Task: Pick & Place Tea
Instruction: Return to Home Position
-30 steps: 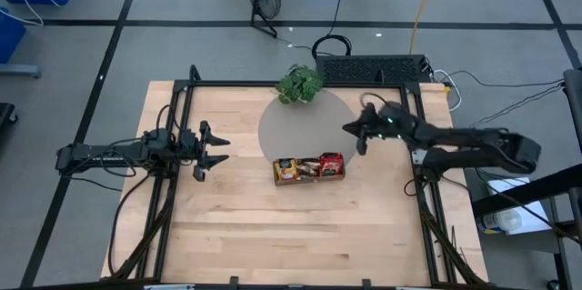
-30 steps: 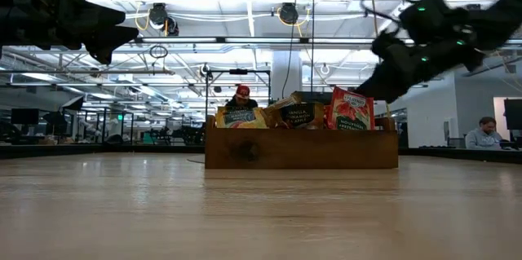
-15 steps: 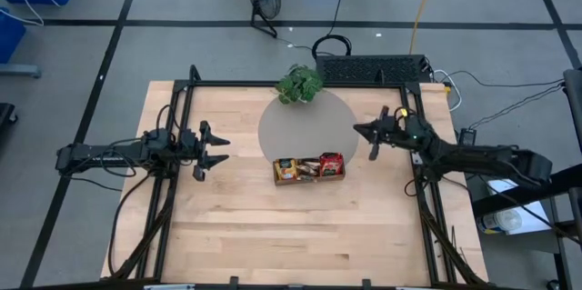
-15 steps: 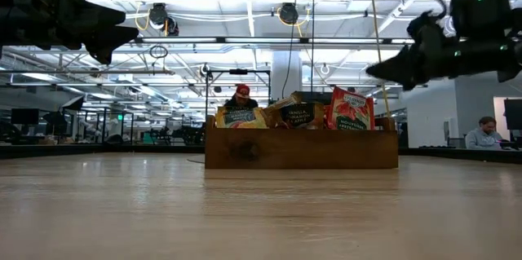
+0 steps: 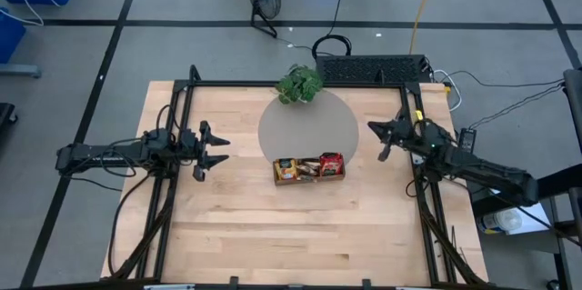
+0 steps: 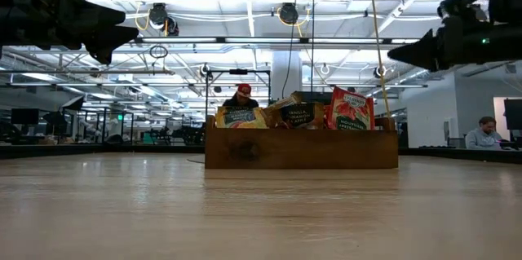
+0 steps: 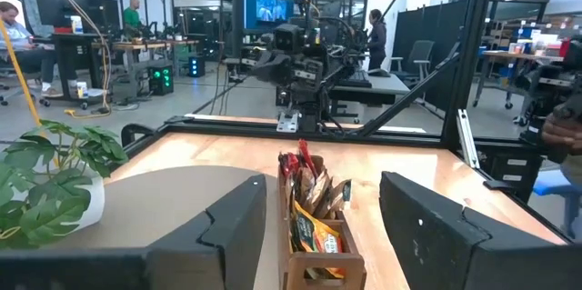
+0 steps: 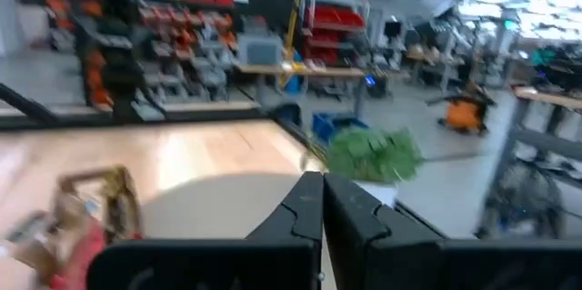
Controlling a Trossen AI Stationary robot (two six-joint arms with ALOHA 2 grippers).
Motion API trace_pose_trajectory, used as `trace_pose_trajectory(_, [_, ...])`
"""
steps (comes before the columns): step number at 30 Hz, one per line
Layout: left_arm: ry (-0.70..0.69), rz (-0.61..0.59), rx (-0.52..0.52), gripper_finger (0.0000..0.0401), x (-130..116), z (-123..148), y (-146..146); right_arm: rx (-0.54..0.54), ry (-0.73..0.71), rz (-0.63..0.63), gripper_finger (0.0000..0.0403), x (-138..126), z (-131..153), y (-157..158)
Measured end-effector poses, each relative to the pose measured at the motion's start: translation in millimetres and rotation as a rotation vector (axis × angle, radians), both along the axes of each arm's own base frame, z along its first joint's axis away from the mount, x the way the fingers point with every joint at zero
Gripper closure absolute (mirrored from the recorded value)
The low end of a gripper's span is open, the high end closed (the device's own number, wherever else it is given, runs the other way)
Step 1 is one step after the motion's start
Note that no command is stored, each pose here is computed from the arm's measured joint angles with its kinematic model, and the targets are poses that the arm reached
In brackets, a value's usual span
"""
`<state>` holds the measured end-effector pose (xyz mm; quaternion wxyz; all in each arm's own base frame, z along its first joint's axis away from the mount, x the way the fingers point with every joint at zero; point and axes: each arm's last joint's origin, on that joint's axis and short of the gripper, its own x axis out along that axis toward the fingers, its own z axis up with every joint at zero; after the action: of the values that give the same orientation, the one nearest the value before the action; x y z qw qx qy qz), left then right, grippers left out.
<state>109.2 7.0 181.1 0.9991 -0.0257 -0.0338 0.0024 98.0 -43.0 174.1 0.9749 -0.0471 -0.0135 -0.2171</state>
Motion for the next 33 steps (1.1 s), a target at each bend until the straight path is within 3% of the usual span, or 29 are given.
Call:
trace_pose_trajectory(6, [0.000, 0.000, 0.000, 0.0187, 0.0, 0.0, 0.0, -0.016, -0.093, 0.011, 0.0403, -4.8, 7.9, 2.6])
trace_pose_trajectory(33, [0.000, 0.000, 0.000, 0.0187, 0.0, 0.1, 0.0, -0.016, -0.094, 0.011, 0.0403, -4.7, 7.7, 2.5])
